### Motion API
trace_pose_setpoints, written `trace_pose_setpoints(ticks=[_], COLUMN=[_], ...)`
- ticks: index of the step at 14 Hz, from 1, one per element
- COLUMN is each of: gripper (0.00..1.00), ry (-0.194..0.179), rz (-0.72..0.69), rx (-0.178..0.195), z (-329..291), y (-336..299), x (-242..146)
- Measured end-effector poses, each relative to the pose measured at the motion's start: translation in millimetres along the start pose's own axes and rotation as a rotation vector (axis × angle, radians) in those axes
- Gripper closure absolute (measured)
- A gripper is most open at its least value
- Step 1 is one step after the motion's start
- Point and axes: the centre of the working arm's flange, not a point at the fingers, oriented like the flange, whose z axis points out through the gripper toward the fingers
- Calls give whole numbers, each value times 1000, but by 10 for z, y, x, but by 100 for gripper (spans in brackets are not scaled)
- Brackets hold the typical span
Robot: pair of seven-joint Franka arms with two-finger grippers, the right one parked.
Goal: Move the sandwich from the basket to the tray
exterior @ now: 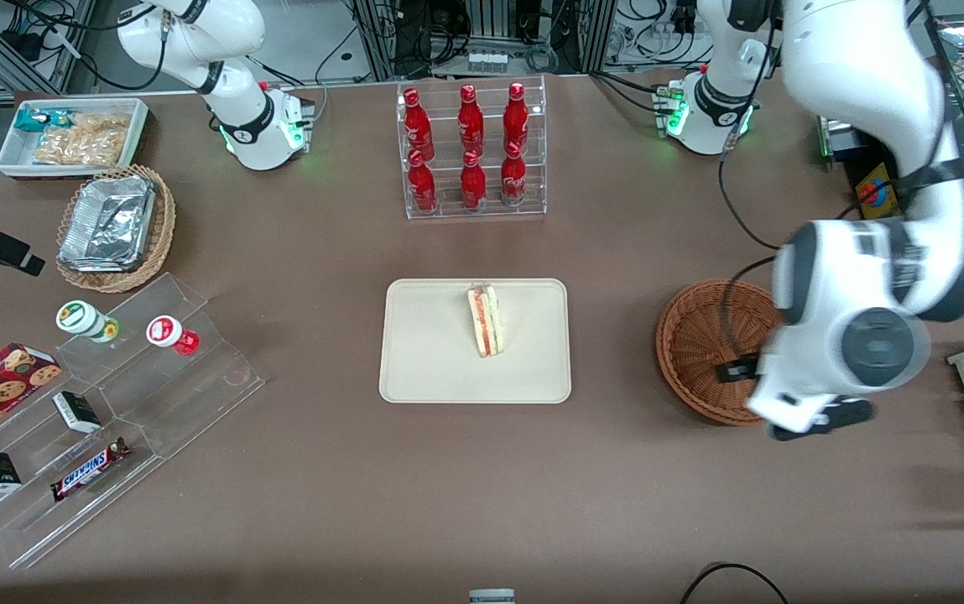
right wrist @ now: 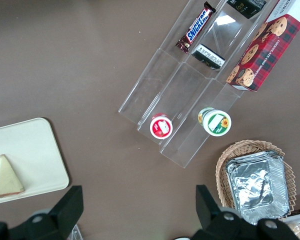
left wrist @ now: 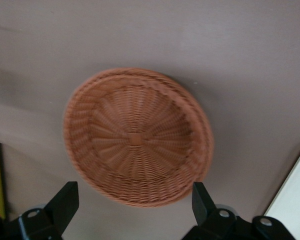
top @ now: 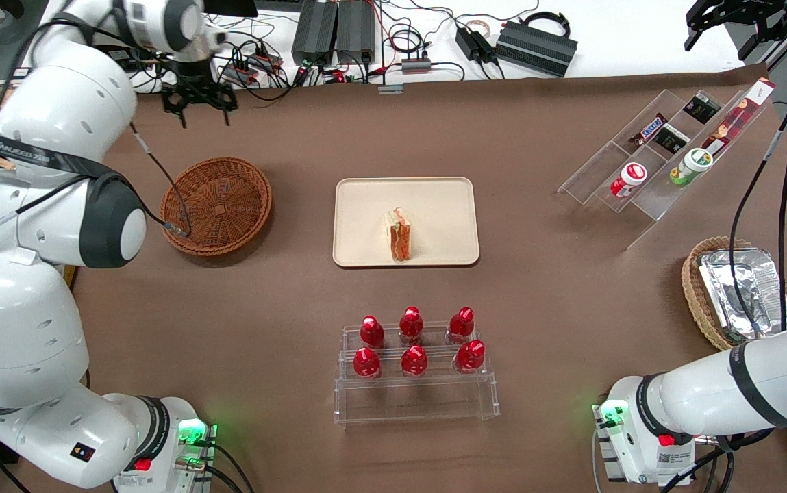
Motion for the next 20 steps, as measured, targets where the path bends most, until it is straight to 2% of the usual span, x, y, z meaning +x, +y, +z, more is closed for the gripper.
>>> trace_pose_setpoints(ticks=[3, 9, 10, 12, 13, 16, 18, 20], gripper=[0, 0, 0, 0, 0, 0, 0, 0], ry=[-34, -4, -12, -87, -103, -93, -81, -54], rz=[74, 109, 112, 101, 92, 88, 99, 142], rx=[-33, -140, -155, -149, -149, -154, -128, -105], z=[-187, -466, -529, -619, -677, -799, -859, -1025], y=[-681, -616, -637, -819, -922, -1019, -1019, -1053], x=[2, -135, -189, -364, -427, -505, -547, -663])
